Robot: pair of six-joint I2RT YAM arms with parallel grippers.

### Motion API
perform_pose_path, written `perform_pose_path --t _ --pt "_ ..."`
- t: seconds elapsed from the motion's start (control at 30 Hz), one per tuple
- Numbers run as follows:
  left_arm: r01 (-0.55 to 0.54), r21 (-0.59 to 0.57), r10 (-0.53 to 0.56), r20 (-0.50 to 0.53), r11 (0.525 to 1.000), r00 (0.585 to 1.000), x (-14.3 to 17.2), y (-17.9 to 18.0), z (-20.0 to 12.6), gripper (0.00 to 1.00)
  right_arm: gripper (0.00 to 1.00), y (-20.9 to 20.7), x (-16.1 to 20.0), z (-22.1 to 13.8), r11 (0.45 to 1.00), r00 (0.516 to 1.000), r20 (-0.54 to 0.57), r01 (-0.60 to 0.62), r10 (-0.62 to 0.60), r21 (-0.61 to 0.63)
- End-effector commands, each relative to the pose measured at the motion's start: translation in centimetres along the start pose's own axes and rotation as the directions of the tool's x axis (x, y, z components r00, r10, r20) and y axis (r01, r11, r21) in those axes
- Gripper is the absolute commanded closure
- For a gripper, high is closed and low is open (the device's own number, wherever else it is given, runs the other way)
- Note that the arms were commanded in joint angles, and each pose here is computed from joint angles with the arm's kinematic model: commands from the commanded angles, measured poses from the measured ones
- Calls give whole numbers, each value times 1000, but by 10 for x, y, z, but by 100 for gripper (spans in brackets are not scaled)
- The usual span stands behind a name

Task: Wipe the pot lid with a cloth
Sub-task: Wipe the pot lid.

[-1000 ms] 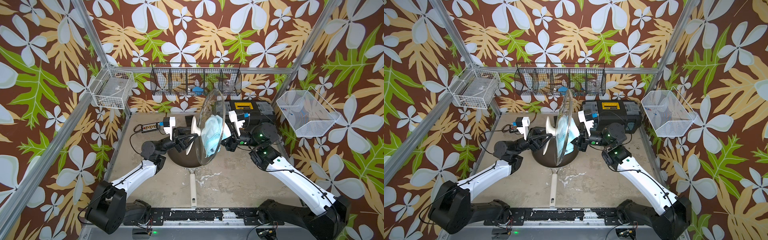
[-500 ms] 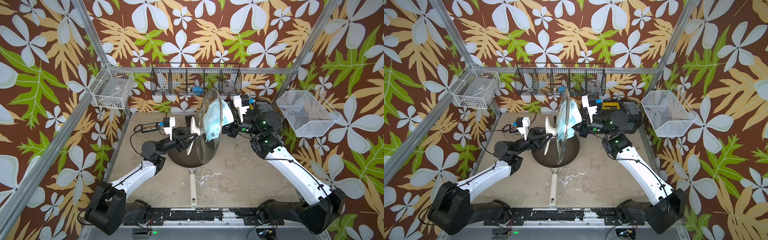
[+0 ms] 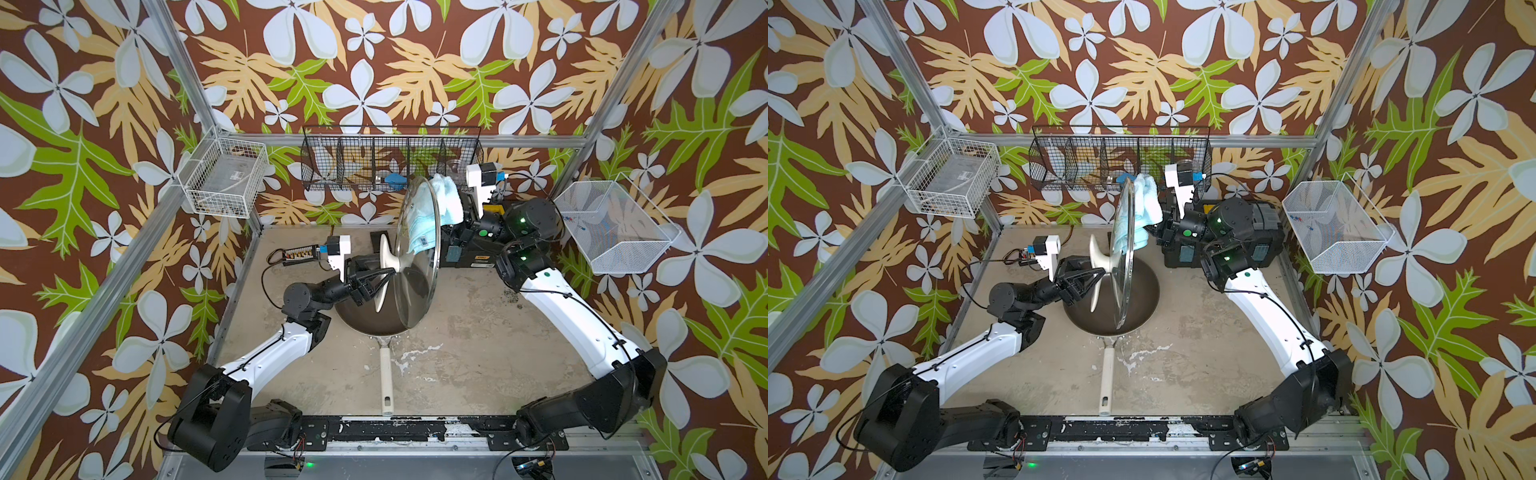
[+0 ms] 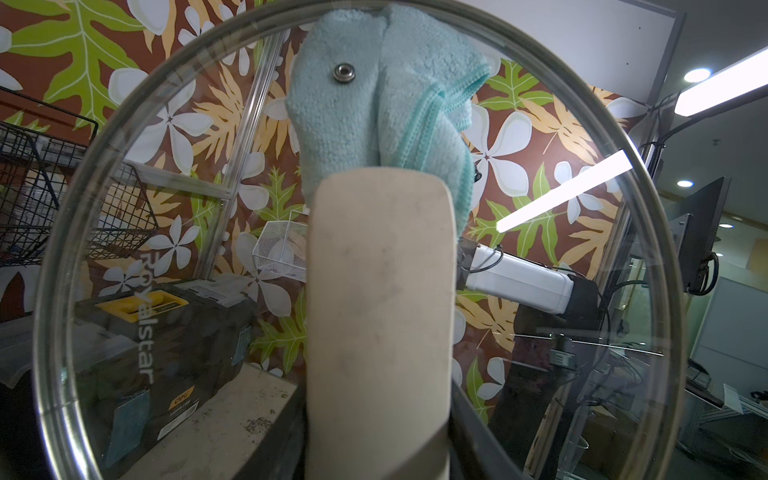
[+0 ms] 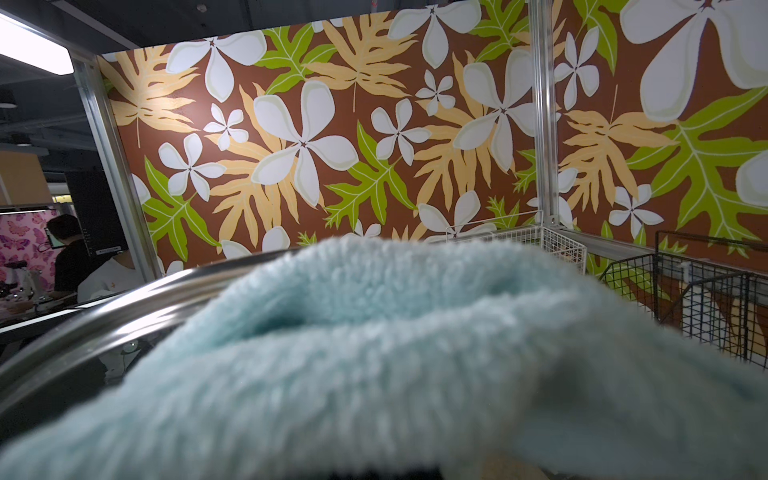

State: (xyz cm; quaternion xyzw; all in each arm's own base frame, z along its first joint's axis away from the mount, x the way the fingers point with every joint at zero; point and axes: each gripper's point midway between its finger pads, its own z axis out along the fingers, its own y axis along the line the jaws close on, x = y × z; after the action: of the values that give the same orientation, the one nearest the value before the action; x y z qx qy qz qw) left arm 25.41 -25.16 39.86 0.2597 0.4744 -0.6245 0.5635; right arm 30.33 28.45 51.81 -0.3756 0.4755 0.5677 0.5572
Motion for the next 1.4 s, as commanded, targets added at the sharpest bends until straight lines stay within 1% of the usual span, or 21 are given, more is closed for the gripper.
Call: perform_pose_path --t 0.0,0.2,0.43,0.63,1.0,1.37 --pt "-110 99 109 16 989 994 -9 -27 -1 100 100 -10 -11 2 1000 999 28 25 -26 16" --pt "-109 116 107 22 987 994 -12 -32 -1 100 100 -36 0 12 1000 1000 11 -13 12 16" --pt "-130 120 127 31 984 991 -19 -39 -1 100 100 -63 24 19 996 996 -4 -83 83 6" --pt "-146 115 143 40 983 989 -24 -42 0 100 100 -74 44 19 992 992 -17 -129 129 10" --pt "-175 105 169 65 979 983 -34 -42 3 100 100 -70 79 11 979 979 -36 -203 203 2" --pt "-194 117 182 110 974 977 -47 -43 8 100 100 -45 128 15 961 958 -91 -277 274 -26"
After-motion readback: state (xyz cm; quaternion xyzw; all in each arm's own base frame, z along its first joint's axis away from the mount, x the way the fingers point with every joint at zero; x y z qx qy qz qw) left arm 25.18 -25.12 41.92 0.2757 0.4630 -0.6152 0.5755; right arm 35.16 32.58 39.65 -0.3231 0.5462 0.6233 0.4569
